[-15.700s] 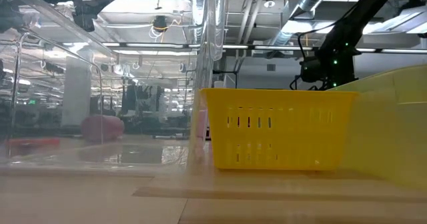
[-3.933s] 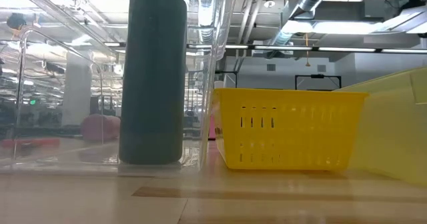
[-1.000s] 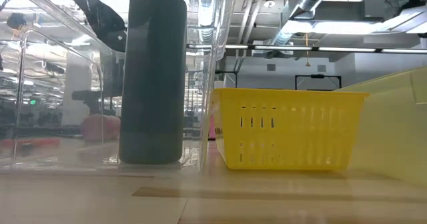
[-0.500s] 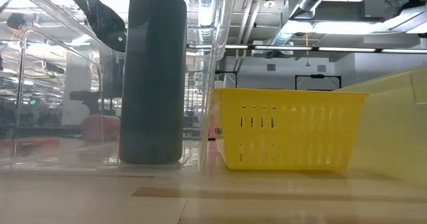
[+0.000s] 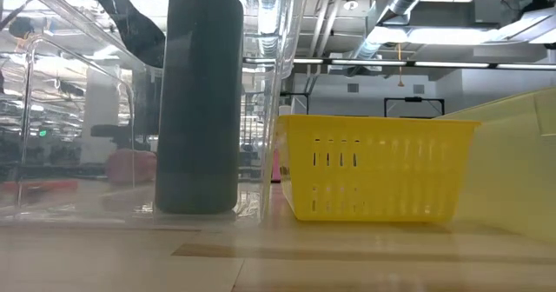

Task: Pick & Place Paint Supplies
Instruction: Put the red paint bottle into the transparent bin

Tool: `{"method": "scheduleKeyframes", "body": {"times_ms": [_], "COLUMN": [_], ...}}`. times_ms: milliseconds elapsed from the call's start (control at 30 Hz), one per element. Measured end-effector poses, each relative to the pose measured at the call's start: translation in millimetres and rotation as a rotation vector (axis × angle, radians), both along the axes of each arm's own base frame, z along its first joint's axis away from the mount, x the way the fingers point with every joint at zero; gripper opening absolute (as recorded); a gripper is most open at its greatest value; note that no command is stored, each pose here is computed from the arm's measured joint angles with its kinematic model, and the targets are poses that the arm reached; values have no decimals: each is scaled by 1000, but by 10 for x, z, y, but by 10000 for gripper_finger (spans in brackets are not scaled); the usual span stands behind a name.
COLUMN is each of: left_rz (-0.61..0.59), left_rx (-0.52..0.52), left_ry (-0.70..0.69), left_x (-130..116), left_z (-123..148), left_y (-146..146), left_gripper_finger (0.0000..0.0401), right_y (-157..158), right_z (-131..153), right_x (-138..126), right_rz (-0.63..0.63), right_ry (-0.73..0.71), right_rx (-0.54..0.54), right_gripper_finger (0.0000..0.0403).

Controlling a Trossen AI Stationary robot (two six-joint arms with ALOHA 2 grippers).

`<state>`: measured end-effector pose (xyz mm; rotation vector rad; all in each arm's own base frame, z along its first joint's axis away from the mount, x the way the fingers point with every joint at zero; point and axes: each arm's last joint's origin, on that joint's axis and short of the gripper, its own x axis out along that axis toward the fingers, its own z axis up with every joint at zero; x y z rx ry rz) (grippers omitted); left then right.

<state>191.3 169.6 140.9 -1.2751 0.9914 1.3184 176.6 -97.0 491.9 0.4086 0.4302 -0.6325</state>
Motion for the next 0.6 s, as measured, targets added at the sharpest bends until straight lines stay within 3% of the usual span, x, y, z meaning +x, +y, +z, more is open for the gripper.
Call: {"method": "scheduleKeyframes", "body": {"times_ms": [200, 433, 600], "left_rz": [20, 22, 8], "left_rx": [7, 51, 187], "left_ry": [6, -42, -162], "left_x": [-3, 21, 16], "left_z": [2, 62, 348], "left_y": [2, 22, 25], "left_gripper_finger": [114, 111, 111], "right_y": [0, 0, 0], "right_z": [0, 0, 0], "right_x": [0, 0, 0], "right_rz": [0, 0, 0], "right_ry": [0, 0, 0], "right_rx": [0, 0, 0], "right_gripper_finger": [260, 260, 260]}}
